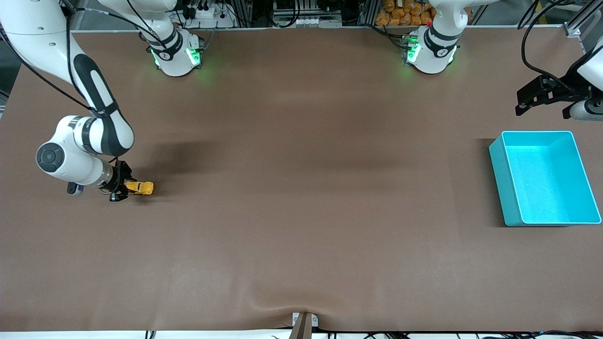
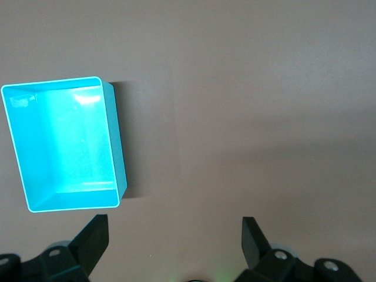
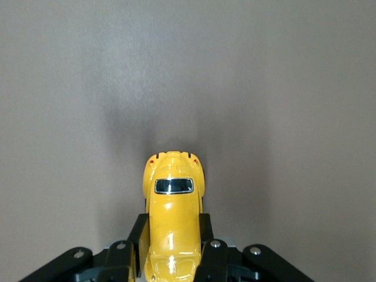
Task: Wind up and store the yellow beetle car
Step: 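Drag the car backward away from the turquoise box with the right gripper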
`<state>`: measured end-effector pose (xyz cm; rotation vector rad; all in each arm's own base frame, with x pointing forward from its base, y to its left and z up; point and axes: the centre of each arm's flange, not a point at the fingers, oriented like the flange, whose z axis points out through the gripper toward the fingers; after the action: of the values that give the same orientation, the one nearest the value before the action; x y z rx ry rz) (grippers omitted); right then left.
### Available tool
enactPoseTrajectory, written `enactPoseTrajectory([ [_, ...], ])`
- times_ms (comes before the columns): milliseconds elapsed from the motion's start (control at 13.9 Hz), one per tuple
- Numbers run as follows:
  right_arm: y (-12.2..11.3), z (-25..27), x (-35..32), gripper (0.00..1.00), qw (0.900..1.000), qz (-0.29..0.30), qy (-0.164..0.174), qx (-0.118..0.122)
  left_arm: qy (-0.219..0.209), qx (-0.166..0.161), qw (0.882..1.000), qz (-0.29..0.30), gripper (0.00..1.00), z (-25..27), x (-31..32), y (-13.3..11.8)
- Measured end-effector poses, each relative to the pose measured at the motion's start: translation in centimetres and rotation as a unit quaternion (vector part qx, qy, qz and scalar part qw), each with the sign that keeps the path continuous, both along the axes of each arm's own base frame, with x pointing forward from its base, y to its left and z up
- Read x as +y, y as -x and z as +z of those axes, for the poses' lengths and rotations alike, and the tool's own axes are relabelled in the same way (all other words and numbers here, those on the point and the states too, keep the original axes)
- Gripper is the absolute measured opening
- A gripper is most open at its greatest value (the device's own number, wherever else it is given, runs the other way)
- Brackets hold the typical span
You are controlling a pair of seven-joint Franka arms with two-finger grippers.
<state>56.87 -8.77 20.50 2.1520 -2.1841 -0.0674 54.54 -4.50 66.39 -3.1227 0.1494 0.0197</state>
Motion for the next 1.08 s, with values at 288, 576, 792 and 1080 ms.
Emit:
enactPoseTrajectory([
  [288, 0.3, 0.0, -2.0, 0.38, 1.0, 0.011, 0.005, -0.01, 0.0, 0.0, 1.0, 0.0, 1.0, 0.0, 0.0, 0.0],
  [576, 0.8, 0.0, -5.8, 0.38, 0.999, 0.018, 0.031, -0.026, 0.0, 0.0, 1.0, 0.0, 1.0, 0.0, 0.0, 0.0],
  [792, 1.1, 0.0, -7.7, 0.38, 0.998, 0.022, 0.042, -0.035, 0.0, 0.0, 1.0, 0.0, 1.0, 0.0, 0.0, 0.0],
  [1080, 1.5, -0.1, -10.3, 0.38, 0.997, 0.032, 0.049, -0.047, 0.0, 0.0, 1.0, 0.0, 1.0, 0.0, 0.0, 0.0],
])
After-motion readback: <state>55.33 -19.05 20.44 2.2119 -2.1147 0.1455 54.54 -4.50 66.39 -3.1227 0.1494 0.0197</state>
